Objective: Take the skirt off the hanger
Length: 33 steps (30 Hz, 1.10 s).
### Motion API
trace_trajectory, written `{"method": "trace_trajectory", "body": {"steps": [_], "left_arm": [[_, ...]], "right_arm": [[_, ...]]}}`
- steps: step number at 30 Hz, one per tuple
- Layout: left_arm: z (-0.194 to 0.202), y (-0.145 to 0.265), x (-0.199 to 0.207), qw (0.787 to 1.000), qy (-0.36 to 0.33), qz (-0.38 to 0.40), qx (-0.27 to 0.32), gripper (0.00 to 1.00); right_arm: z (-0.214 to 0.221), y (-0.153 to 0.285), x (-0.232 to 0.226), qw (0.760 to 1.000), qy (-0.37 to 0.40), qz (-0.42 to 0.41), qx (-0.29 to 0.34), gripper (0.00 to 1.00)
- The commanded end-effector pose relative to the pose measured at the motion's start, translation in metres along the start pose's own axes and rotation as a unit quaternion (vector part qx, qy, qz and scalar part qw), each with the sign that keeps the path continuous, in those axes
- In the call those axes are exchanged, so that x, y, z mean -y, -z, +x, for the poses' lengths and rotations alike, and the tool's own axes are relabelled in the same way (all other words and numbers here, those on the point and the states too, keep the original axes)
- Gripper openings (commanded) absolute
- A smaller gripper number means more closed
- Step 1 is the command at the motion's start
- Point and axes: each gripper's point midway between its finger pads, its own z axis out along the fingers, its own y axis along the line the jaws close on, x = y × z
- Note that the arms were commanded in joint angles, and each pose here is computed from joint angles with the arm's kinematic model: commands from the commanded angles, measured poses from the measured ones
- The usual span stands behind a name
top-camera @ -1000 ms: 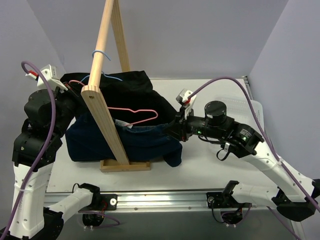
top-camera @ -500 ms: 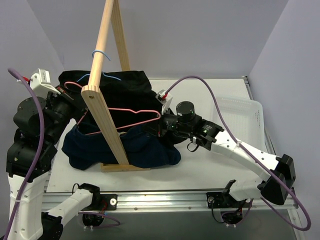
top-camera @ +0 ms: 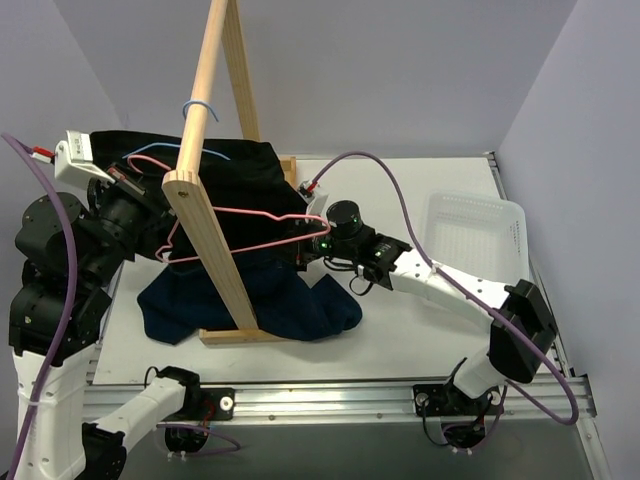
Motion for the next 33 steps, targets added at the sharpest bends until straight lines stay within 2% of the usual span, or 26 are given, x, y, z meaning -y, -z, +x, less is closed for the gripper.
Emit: {"method": "trace_trajectory", "body": {"steps": [1, 6, 10, 11, 12, 13, 17, 19, 22, 28, 33], "left_arm": [[-0.022, 0.013, 0.023, 0.999, 0.005, 0.04, 0.032, 0.02], [-0.019, 0.015, 0.018, 0.999, -0.01, 0.032, 0.029, 0.02], [-0.005, 0.009, 0.0, 0.999, -0.032, 0.012, 0.016, 0.02], [-0.002, 0.008, -0.003, 0.999, -0.035, 0.009, 0.013, 0.02], [0.002, 0.007, -0.008, 0.999, -0.038, 0.003, 0.01, 0.02], [0.01, 0.004, -0.017, 0.999, -0.044, -0.007, 0.001, 0.02], [0.028, -0.004, -0.036, 0.998, -0.054, -0.026, -0.016, 0.02], [0.034, -0.009, -0.041, 0.998, -0.056, -0.03, -0.023, 0.02], [0.041, -0.014, -0.048, 0.997, -0.06, -0.037, -0.031, 0.02], [0.046, -0.015, -0.059, 0.995, -0.078, -0.053, -0.037, 0.02], [0.051, -0.013, -0.066, 0.993, -0.088, -0.061, -0.044, 0.02]], "right_arm": [[-0.046, 0.011, -0.009, 0.998, 0.008, -0.006, 0.063, 0.0], [-0.057, 0.034, 0.008, 0.996, 0.023, 0.051, 0.067, 0.0], [-0.083, 0.082, 0.009, 0.987, 0.046, 0.115, 0.099, 0.0], [-0.078, 0.094, 0.017, 0.985, 0.045, 0.141, 0.086, 0.0], [-0.09, 0.11, 0.025, 0.98, 0.049, 0.167, 0.101, 0.0], [-0.103, 0.133, 0.017, 0.976, 0.054, 0.171, 0.124, 0.0], [-0.128, 0.191, 0.001, 0.968, 0.071, 0.187, 0.151, 0.0], [-0.151, 0.217, -0.019, 0.961, 0.088, 0.19, 0.182, 0.0], [-0.164, 0.245, -0.026, 0.95, 0.095, 0.223, 0.198, 0.0], [-0.211, 0.306, -0.033, 0.899, 0.11, 0.308, 0.292, 0.0], [-0.256, 0.364, -0.049, 0.838, 0.128, 0.365, 0.385, 0.0]]}}
